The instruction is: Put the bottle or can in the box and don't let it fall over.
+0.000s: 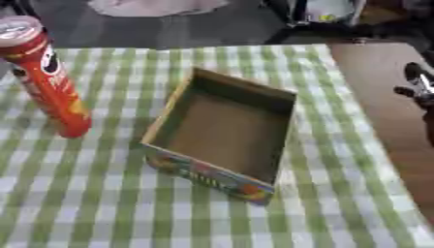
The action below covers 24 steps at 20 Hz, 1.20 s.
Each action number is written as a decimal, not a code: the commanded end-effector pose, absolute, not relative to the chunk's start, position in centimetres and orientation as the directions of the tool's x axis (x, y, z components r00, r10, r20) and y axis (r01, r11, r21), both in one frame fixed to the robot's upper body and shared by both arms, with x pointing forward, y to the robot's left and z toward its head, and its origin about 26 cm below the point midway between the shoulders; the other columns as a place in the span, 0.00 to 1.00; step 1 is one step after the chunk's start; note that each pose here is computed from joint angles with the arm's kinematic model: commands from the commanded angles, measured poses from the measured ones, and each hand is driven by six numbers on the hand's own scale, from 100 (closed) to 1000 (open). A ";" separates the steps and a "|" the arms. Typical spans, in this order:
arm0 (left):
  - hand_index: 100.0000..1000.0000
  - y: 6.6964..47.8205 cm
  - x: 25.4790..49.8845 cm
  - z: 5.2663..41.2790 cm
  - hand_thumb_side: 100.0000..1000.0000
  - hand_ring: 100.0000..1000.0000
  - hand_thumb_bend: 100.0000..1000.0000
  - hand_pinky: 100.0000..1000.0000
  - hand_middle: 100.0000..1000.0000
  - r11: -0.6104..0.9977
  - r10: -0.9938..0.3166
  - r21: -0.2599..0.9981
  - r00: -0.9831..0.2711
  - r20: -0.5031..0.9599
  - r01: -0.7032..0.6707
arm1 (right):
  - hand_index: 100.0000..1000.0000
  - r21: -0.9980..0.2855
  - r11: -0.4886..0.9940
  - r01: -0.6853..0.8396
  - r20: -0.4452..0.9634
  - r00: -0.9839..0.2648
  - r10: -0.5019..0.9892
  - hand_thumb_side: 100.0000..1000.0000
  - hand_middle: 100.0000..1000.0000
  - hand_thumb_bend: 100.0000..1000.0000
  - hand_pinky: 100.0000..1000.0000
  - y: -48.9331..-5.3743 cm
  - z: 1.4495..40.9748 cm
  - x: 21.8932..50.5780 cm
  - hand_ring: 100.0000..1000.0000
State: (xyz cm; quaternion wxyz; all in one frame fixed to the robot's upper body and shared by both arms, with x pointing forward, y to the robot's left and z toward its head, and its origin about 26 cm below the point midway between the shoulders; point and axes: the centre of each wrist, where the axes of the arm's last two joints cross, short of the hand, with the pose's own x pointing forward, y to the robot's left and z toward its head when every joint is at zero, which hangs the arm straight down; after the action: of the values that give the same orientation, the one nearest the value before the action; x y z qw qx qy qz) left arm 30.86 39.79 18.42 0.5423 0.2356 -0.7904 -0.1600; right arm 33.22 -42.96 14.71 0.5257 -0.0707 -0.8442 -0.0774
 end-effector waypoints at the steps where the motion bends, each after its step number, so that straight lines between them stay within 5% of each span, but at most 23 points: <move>1: 0.91 40.0 30.8 19.8 0.69 0.72 0.24 1.00 0.98 0.814 -0.581 0.544 -0.314 0.751 -0.204 | 0.89 0.028 0.979 0.200 0.883 -0.464 0.070 0.20 1.00 0.31 0.67 -43.0 16.2 33.2 1.00; 24: 0.91 38.7 34.2 19.0 0.71 0.73 0.28 1.00 0.99 0.769 -0.639 0.635 -0.139 0.757 -0.077 | 0.89 0.027 0.981 0.194 0.896 -0.440 0.062 0.20 1.00 0.31 0.66 -42.5 15.5 33.5 1.00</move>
State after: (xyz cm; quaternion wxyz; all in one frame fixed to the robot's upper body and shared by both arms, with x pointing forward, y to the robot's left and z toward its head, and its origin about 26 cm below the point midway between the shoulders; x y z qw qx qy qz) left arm 34.16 38.17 17.89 0.6137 0.2374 -0.7175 -0.2285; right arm 33.58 -42.20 14.39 0.5330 -0.0654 -0.8404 -0.0730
